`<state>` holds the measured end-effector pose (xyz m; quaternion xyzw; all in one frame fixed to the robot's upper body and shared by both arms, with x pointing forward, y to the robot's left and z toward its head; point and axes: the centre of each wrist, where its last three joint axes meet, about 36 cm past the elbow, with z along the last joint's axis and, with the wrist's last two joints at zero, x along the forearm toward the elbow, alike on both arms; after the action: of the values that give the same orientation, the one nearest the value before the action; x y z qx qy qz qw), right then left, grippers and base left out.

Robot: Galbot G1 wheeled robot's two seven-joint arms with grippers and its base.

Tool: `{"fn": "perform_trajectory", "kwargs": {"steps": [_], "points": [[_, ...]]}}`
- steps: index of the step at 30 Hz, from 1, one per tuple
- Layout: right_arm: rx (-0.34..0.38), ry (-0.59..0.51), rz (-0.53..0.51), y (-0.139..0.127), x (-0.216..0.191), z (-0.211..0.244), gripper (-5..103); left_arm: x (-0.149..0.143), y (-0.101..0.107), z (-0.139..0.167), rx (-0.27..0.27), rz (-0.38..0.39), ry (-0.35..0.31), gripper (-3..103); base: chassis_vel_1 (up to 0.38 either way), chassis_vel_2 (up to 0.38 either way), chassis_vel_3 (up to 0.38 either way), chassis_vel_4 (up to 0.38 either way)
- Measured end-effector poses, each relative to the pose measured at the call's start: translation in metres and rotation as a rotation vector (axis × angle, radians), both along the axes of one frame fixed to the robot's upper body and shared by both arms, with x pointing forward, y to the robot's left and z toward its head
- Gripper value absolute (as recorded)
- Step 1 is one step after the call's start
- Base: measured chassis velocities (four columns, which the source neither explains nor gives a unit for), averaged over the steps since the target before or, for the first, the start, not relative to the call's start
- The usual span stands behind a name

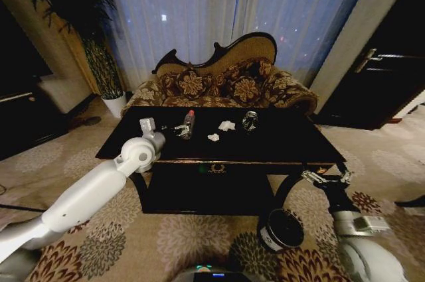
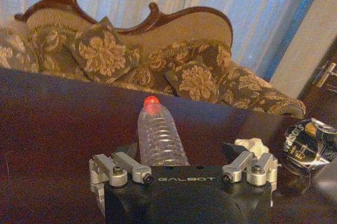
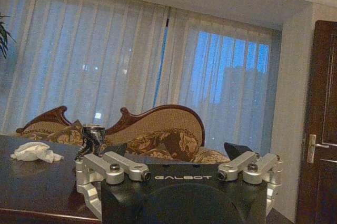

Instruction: Move to the front of the table and place the trash on the table into the trash bin.

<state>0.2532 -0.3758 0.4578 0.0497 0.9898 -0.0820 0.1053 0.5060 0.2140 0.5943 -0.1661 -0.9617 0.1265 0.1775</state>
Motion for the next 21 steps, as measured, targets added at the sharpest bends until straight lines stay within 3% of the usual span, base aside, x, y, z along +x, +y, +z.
{"fn": "perform_trajectory", "kwargs": {"steps": [4, 12, 21], "points": [[0.002, -0.001, -0.002, 0.001, -0.001, 0.0, 100, 0.004, -0.005, -0.001, 0.002, 0.005, 0.034, 92, 0.0, 0.0, 0.0, 0.0], [0.004, -0.006, -0.003, 0.002, 0.0, -0.001, 100, 0.005, -0.006, -0.002, 0.067, 0.0, 0.077, 92, 0.0, 0.0, 0.0, 0.0], [0.008, -0.004, -0.001, 0.002, -0.003, -0.002, 100, 0.015, -0.008, -0.01, 0.056, -0.009, 0.089, 92, 0.0, 0.0, 0.0, 0.0]]}}
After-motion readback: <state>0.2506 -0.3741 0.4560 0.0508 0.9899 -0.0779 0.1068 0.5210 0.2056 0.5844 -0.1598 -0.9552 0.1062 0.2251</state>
